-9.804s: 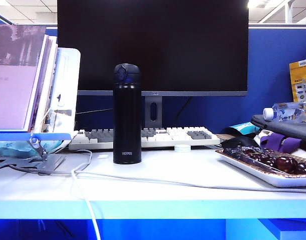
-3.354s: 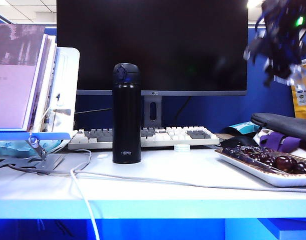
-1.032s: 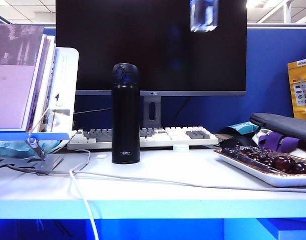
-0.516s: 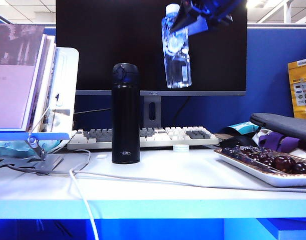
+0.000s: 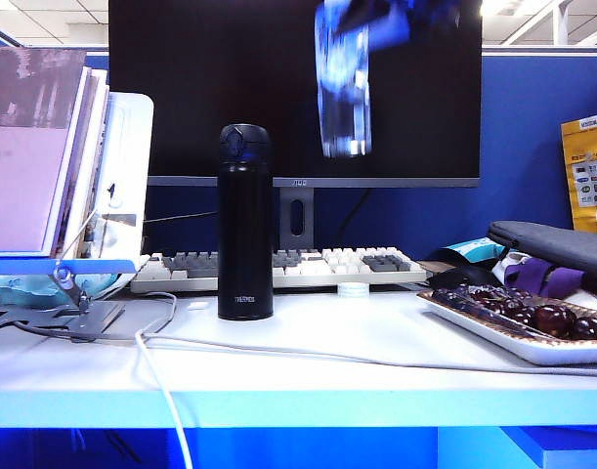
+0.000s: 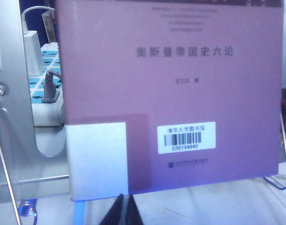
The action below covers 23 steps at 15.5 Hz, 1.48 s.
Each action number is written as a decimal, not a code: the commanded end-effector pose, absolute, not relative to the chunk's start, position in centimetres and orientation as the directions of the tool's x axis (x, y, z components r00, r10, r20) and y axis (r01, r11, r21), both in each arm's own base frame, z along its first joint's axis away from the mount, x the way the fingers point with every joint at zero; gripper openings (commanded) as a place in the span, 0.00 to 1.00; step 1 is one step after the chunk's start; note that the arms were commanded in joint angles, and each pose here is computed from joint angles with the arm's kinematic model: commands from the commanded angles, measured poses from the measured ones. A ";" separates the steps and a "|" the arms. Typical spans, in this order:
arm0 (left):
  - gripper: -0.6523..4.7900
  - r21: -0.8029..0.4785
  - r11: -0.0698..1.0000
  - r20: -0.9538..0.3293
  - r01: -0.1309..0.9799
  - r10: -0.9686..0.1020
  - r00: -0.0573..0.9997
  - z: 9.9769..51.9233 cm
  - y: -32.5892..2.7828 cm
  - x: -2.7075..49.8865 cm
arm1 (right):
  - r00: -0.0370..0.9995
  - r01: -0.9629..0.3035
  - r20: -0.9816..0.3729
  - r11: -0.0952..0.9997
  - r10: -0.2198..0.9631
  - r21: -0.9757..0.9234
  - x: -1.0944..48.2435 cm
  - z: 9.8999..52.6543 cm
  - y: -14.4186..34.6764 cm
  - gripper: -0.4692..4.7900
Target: Pick up the mineral water bottle and place it vertically to the right of the black thermos cup.
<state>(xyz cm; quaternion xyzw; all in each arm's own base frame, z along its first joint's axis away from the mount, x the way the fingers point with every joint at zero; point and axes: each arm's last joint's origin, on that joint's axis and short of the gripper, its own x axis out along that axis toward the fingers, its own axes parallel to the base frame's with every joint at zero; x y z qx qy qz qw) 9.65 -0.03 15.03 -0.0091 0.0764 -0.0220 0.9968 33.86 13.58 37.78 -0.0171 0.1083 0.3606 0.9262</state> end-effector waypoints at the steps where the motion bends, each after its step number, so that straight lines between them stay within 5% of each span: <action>1: 0.11 -0.018 0.999 -0.159 0.047 -0.050 0.986 15.0 0.0 9.6 | 0.741 -0.667 -0.100 0.745 0.664 0.003 31.7 41.2 12.8 0.35; 10: 0.11 -0.018 0.999 -0.159 0.047 -0.050 0.986 15.0 0.0 9.6 | 0.759 -0.651 -0.012 0.757 0.651 -0.049 27.2 44.6 11.1 0.34; 18: 0.11 -0.018 0.999 -0.159 0.047 -0.050 0.986 15.0 0.0 9.6 | 0.802 -0.596 -0.001 0.801 0.597 0.054 29.1 31.5 11.6 0.35; 23: 0.11 -0.018 0.999 -0.159 0.047 -0.050 0.986 15.0 0.0 9.6 | 0.779 -0.626 -0.009 0.778 0.627 0.059 31.2 28.2 13.7 0.35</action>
